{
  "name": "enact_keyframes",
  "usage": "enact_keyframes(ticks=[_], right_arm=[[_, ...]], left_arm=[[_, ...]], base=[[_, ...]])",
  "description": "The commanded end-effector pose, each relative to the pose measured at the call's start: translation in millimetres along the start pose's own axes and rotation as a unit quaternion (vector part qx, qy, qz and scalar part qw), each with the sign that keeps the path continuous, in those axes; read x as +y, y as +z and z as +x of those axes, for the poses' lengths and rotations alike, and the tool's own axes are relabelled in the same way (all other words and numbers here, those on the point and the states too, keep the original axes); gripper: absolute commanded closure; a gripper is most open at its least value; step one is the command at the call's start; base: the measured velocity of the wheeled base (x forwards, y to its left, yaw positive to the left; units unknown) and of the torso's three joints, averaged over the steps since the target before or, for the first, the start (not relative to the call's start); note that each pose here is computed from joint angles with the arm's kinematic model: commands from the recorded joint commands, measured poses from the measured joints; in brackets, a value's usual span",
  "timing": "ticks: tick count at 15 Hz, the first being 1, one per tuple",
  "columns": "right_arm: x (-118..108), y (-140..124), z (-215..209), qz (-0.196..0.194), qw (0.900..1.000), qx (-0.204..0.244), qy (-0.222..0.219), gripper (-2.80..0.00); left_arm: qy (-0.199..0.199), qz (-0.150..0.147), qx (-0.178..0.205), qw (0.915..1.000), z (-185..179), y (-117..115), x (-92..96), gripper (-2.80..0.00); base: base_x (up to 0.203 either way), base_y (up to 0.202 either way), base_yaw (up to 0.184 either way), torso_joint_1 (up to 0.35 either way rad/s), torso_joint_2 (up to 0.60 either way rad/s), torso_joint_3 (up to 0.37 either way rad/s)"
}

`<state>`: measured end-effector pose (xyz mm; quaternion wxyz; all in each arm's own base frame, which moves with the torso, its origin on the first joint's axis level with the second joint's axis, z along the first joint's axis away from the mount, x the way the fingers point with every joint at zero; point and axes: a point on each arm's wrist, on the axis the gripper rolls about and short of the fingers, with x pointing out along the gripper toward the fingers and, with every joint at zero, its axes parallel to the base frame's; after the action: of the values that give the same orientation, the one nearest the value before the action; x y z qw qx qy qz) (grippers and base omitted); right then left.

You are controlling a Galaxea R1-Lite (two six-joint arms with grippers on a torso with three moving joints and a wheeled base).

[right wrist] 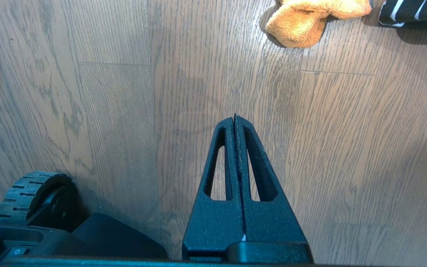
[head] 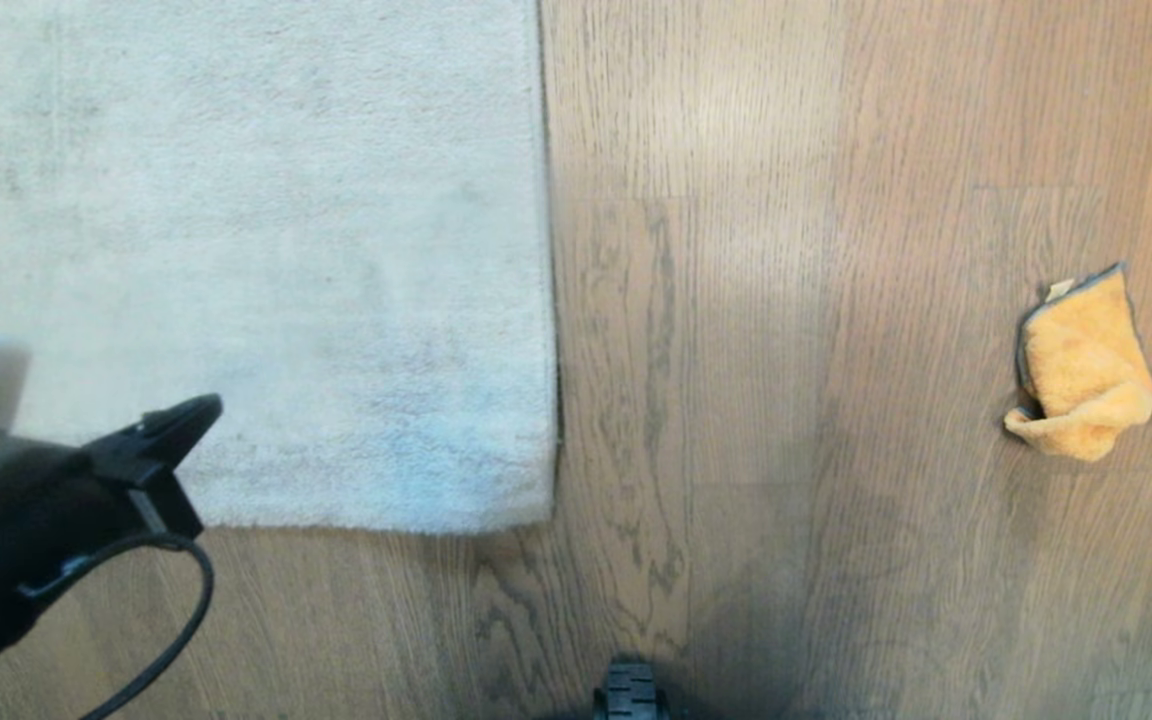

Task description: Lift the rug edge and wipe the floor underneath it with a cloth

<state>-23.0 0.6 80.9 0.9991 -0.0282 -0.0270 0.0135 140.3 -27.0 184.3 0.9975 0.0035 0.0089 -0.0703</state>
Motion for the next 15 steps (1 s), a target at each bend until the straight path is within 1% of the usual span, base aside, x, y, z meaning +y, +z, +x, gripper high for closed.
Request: enact_keyframes(ticks=[1, 3, 5, 6, 8, 10, 12, 14, 15], right_arm=[[0, 0, 0, -0.001, 1.0, 0.0, 0.0, 0.0], [0, 0, 0, -0.001, 1.0, 0.0, 0.0, 0.0], [0, 0, 0, -0.001, 1.0, 0.0, 0.0, 0.0], [0, 0, 0, 0.0, 1.0, 0.0, 0.0, 0.0], [0, 0, 0, -0.001, 1.0, 0.0, 0.0, 0.0], [0, 0, 0, 0.0, 1.0, 0.0, 0.0, 0.0], [0, 0, 0, -0.001, 1.0, 0.0, 0.0, 0.0], [0, 0, 0, -0.001, 1.0, 0.0, 0.0, 0.0], [0, 0, 0, -0.001, 1.0, 0.0, 0.0, 0.0]], left_arm=[[0.035, 0.008, -0.02, 0.9992, -54, 5, 9.5, 0.0], [0.066, 0.023, 0.001, 0.9975, -79, -8, 14.5, 0.0], [0.085, 0.029, 0.004, 0.996, -99, -24, 14.9, 0.0], [0.089, 0.031, -0.002, 0.9955, -109, -33, 13.4, 0.0], [0.091, 0.035, -0.022, 0.995, -124, -49, 9.6, 0.0], [0.085, 0.036, -0.031, 0.9952, -135, -66, 6.9, 0.0], [0.066, 0.037, -0.024, 0.9969, -143, -79, 5.3, 0.0], [0.056, 0.035, -0.005, 0.9978, -150, -93, 4.1, 0.0], [0.054, 0.035, -0.005, 0.9979, -154, -98, 3.5, 0.0]], base=[[0.0, 0.0, 0.0, 0.0, 0.0, 0.0], [0.0, 0.0, 0.0, 0.0, 0.0, 0.0], [0.0, 0.0, 0.0, 0.0, 0.0, 0.0], [0.0, 0.0, 0.0, 0.0, 0.0, 0.0], [0.0, 0.0, 0.0, 0.0, 0.0, 0.0], [0.0, 0.0, 0.0, 0.0, 0.0, 0.0], [0.0, 0.0, 0.0, 0.0, 0.0, 0.0], [0.0, 0.0, 0.0, 0.0, 0.0, 0.0], [0.0, 0.0, 0.0, 0.0, 0.0, 0.0]])
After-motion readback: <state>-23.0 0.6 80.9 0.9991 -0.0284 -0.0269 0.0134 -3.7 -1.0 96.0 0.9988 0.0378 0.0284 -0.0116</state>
